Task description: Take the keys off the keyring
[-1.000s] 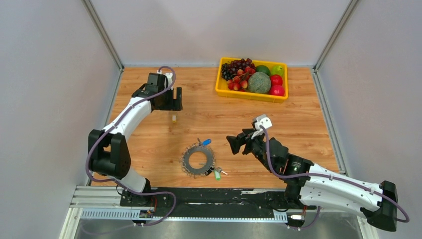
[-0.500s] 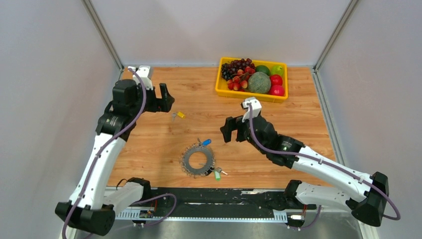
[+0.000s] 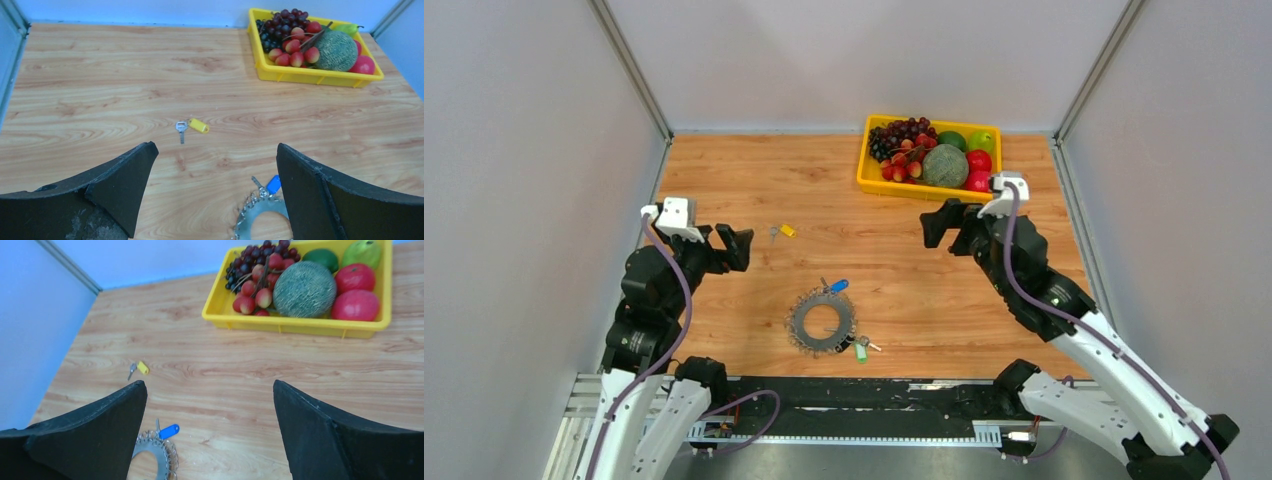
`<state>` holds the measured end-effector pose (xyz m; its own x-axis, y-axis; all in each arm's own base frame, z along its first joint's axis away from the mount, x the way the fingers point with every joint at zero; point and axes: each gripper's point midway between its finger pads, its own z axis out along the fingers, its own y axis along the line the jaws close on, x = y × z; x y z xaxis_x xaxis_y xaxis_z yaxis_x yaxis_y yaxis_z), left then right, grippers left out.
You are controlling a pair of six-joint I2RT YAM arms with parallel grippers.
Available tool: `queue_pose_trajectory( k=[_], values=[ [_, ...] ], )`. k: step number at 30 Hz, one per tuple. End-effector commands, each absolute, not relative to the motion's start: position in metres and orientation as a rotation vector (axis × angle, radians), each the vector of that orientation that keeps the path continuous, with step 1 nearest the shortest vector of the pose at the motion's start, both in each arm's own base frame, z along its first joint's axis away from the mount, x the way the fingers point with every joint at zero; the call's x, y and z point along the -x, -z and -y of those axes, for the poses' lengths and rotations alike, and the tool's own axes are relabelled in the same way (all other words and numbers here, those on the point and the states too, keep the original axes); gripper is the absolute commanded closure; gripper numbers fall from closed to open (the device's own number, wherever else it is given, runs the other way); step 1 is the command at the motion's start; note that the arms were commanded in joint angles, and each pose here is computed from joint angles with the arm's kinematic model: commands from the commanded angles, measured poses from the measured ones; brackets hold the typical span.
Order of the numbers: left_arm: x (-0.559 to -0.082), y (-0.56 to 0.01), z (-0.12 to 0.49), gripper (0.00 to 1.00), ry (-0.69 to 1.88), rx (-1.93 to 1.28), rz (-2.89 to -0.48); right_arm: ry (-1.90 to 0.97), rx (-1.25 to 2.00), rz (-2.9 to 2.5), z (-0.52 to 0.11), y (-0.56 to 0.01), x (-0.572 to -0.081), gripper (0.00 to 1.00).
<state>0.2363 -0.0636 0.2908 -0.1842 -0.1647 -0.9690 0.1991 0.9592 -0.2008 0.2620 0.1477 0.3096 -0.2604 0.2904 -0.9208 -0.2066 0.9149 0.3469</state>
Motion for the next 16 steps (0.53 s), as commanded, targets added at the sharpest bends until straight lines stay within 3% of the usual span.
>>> queue_pose_trajectory(
  k=[1,4,12,16],
  values=[
    [-0.239,-0.297,0.053,0.00,0.291,0.040,-1.662,-0.392,-0.160,-1.696,-0.117,-0.330,-0.259,0.00],
    [-0.236,-0.299,0.056,0.00,0.308,0.016,-1.648,-0.301,-0.164,-1.653,-0.099,-0.346,-0.257,0.00],
    [-0.238,-0.336,0.068,0.00,0.365,-0.032,-1.631,-0.157,-0.147,-1.466,-0.067,-0.459,-0.254,0.00],
    [-0.245,-0.336,0.066,0.00,0.352,-0.003,-1.676,-0.127,-0.148,-1.446,-0.062,-0.473,-0.254,0.00]
  ],
)
